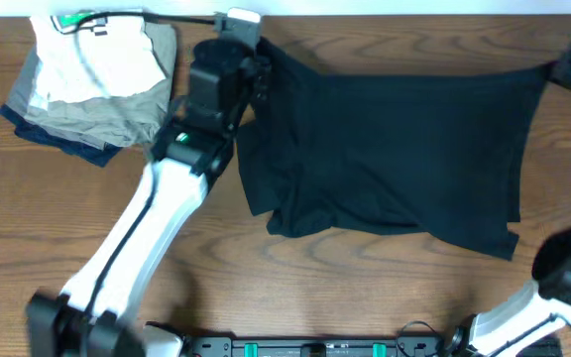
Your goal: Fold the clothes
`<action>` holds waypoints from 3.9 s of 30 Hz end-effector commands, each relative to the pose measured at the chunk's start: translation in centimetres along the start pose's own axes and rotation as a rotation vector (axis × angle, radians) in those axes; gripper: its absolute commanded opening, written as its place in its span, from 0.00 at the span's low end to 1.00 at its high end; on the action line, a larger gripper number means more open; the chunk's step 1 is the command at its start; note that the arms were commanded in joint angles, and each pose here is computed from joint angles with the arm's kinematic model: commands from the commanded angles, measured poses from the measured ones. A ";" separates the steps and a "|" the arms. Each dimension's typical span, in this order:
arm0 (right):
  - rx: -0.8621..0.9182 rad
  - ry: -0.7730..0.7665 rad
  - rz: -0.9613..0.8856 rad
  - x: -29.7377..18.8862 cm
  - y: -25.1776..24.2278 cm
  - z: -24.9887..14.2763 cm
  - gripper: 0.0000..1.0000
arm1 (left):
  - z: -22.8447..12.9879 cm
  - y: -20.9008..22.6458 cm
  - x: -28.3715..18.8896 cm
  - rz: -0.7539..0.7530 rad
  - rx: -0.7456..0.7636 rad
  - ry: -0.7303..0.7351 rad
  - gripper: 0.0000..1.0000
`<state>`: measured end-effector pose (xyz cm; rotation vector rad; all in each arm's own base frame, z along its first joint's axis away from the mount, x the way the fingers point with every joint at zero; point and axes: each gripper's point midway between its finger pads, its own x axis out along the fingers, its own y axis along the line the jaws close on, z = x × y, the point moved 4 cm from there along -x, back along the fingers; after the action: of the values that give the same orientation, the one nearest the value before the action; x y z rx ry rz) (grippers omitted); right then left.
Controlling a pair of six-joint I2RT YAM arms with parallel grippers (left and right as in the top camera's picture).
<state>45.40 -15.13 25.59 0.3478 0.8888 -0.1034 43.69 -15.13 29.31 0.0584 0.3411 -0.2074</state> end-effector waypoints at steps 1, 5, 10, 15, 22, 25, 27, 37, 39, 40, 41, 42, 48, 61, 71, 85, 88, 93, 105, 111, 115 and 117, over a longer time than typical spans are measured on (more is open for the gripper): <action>0.001 0.003 0.022 4.4 0.5 0.3 0.01 | -0.5 0.4 2.9 0.026 0.006 -0.026 0.06; -0.003 -0.039 0.039 9.9 0.4 0.9 0.01 | -2.7 -0.1 7.0 0.028 0.000 -0.053 0.06; 0.001 -0.077 0.044 15.8 0.0 0.7 0.01 | -5.4 -0.4 10.8 0.030 -0.008 -0.093 0.06; 0.009 -0.102 0.056 20.4 -0.2 -0.1 0.01 | -7.0 0.5 13.2 0.048 -0.025 -0.163 0.06; -0.010 -0.144 0.072 23.2 0.0 -0.4 0.01 | -9.3 1.8 15.6 0.072 -0.073 -0.139 0.71; -0.009 -0.149 0.075 23.1 0.1 -0.3 0.01 | -9.0 2.3 16.2 0.079 -0.110 -0.116 0.98; -0.009 -0.145 0.078 23.1 0.2 -0.3 0.01 | -8.4 2.3 16.4 0.082 -0.106 -0.076 0.98; -0.028 -0.057 0.070 21.4 -0.1 -1.4 0.13 | -7.7 -0.3 14.9 -0.107 -0.008 0.244 0.98; -0.060 -0.038 0.067 20.3 0.1 -1.4 0.33 | -8.4 -1.4 14.5 -0.182 0.028 0.286 0.98; -0.072 -0.031 0.065 19.8 0.2 -1.4 0.43 | -8.7 -1.8 14.4 -0.209 0.049 0.301 0.98; -0.079 -0.022 0.059 19.2 0.3 -1.4 0.51 | -9.1 -2.3 14.2 -0.233 0.071 0.317 0.98; -0.088 -0.015 0.054 18.5 0.4 -1.3 0.54 | -9.6 -2.6 14.0 -0.245 0.093 0.337 0.98; -0.106 0.013 0.046 15.4 1.2 -1.1 0.55 | -11.3 -4.2 13.6 -0.292 0.206 0.391 1.00; -0.094 0.086 0.051 14.5 1.8 -2.4 0.49 | -14.5 -5.3 15.3 -0.237 0.262 0.427 0.80; -0.093 0.089 0.051 14.5 1.8 -2.5 0.50 | -17.7 -5.8 16.6 -0.268 0.344 0.459 0.78; -0.093 0.088 0.050 14.5 1.8 -2.5 0.47 | -17.6 -7.2 18.4 -0.282 0.345 0.359 0.27; -0.093 0.088 0.050 14.5 1.8 -2.5 0.46 | -17.7 -7.6 18.3 -0.291 0.347 0.359 0.12; -0.093 0.089 0.050 14.5 1.8 -2.5 0.45 | -17.3 -8.0 18.4 -0.293 0.348 0.332 0.06; -0.086 0.116 0.049 14.5 1.8 -3.1 0.42 | -6.0 -8.5 19.6 -0.225 0.303 -0.246 0.88; -0.079 0.143 0.047 14.4 1.7 -3.6 0.40 | -7.4 -7.5 19.9 -0.172 0.199 -0.144 0.98; -0.071 0.166 0.046 14.3 1.6 -4.1 0.36 | -8.5 -7.0 18.3 -0.177 0.189 0.045 0.98; -0.066 0.183 0.053 13.9 1.8 -4.4 0.36 | -8.2 -6.5 16.4 -0.179 0.199 0.141 0.98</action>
<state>51.42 -11.71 11.87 0.3324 1.0662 -0.0130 55.38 -25.01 10.39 0.2764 0.4869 -0.4529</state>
